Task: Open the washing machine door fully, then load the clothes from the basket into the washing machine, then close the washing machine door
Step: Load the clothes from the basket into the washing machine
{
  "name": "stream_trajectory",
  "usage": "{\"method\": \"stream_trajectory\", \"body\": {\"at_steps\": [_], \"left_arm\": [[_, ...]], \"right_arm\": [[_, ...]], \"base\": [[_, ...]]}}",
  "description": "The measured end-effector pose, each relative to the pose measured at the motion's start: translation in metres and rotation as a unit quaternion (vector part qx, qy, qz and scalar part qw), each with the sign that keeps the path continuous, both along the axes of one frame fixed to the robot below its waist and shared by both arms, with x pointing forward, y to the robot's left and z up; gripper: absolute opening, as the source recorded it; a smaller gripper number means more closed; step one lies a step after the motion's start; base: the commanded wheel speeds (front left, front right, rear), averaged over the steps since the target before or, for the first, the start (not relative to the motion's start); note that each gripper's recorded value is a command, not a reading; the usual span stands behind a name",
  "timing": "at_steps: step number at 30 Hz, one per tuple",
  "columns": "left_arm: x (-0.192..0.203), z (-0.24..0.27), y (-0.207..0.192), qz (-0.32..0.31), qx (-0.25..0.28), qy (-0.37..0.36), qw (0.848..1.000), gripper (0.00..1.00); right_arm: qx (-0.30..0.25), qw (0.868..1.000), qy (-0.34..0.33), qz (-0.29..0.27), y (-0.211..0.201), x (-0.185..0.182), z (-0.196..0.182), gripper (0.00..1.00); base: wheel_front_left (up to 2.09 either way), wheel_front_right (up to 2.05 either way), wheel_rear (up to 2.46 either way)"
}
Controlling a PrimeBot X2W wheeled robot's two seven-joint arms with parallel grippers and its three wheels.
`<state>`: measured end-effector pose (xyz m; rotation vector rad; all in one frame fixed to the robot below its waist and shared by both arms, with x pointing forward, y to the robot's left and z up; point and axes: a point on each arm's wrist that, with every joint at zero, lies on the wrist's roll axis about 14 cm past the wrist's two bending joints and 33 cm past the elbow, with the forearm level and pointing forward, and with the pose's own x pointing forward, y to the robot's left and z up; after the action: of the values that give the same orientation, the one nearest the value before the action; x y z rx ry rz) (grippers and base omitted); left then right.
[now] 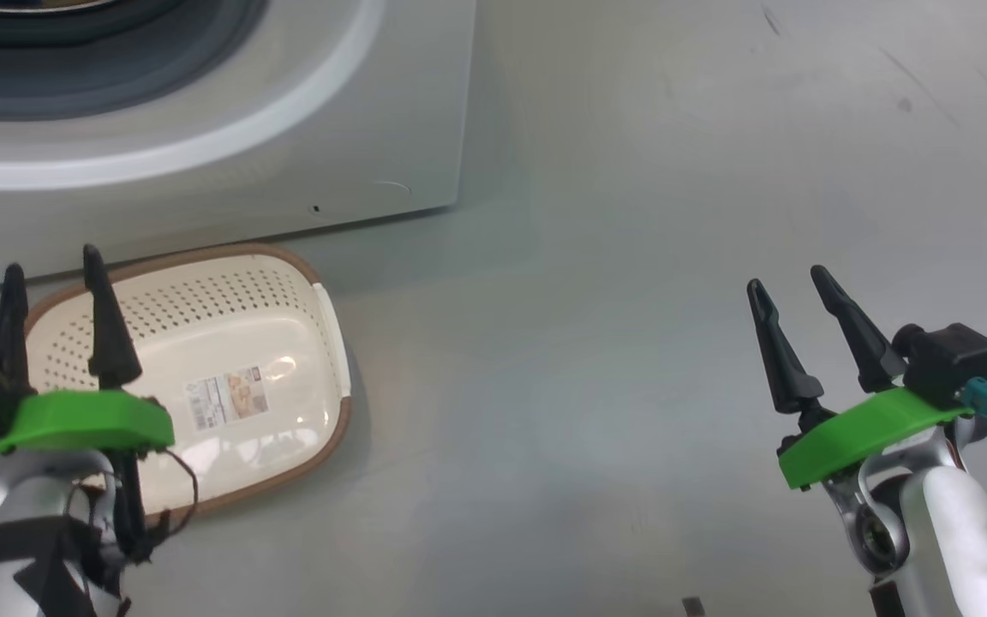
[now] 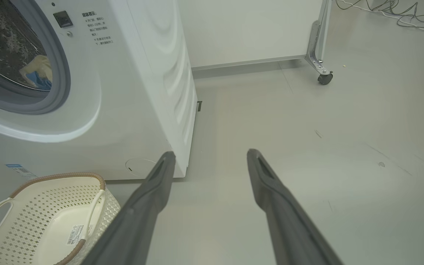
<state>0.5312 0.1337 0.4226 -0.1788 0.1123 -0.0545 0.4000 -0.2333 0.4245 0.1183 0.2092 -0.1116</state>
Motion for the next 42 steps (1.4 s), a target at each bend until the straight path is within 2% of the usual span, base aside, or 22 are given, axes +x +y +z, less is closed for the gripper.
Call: {"method": "stream_trajectory", "body": {"at_steps": [8, 21, 30, 42], "left_arm": [[-0.058, 0.033, 0.017, 0.018, 0.009, -0.024, 1.000, 1.00], [-0.115, 0.062, 0.025, 0.022, 0.011, -0.049, 0.999, 1.00], [-0.136, 0.067, 0.023, 0.020, 0.009, -0.052, 0.998, 1.00], [-0.140, 0.063, 0.016, 0.006, 0.010, -0.042, 0.999, 1.00]], "right_arm": [[-0.002, 1.000, -0.007, 0.026, 0.017, -0.011, 0.020, 1.00], [-0.015, 0.998, -0.033, 0.059, 0.036, -0.025, 0.051, 1.00], [-0.023, 0.996, -0.042, 0.075, 0.047, -0.031, 0.063, 1.00], [-0.022, 0.995, -0.047, 0.090, 0.057, -0.034, 0.068, 1.00]], "base": [[0.00, 0.00, 0.00], [0.00, 0.00, 0.00], [0.00, 0.00, 0.00], [0.00, 0.00, 0.00]]}}
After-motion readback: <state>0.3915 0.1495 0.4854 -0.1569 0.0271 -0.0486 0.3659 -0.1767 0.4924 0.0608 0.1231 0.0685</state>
